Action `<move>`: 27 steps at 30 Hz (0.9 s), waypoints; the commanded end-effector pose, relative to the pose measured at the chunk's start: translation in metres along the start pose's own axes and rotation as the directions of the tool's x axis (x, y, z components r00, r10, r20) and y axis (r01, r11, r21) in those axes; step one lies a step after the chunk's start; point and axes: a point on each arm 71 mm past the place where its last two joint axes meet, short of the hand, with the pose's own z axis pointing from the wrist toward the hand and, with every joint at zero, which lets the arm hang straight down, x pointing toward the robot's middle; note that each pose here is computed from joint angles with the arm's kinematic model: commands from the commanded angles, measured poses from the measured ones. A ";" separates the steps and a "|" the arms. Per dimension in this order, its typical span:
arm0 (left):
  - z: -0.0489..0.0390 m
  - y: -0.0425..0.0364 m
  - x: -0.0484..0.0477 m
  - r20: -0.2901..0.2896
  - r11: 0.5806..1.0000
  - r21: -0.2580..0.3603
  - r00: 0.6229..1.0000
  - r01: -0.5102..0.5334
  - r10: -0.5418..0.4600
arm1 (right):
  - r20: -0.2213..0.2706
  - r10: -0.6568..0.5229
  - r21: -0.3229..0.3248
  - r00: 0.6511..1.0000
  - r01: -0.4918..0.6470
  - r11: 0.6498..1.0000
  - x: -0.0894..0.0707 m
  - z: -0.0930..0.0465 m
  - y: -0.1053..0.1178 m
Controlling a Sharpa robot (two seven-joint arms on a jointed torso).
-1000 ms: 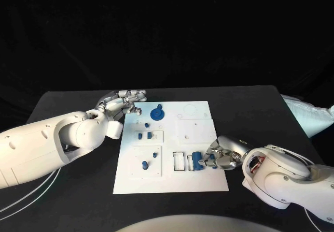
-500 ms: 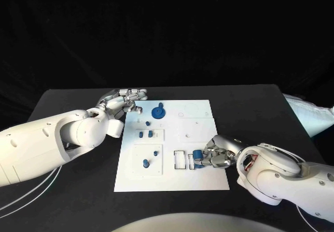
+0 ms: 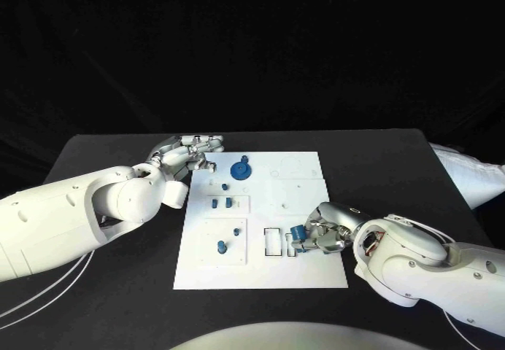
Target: Assemble the parts on the task board
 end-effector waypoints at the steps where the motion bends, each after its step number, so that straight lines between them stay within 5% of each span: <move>1: 0.0000 0.0003 0.0022 -0.022 1.000 0.001 1.000 0.004 -0.004 | -0.062 0.010 0.045 0.998 -0.007 0.999 0.011 0.001 -0.009; 13: -0.0003 0.0019 0.0018 -0.024 1.000 -0.006 1.000 0.006 -0.006 | -0.037 0.249 0.001 0.968 -0.249 0.968 0.006 -0.011 0.004; 27: -0.0004 0.0027 0.0028 -0.031 1.000 -0.011 0.999 0.008 -0.008 | -0.092 0.238 -0.003 0.967 -0.240 0.971 0.009 -0.008 0.021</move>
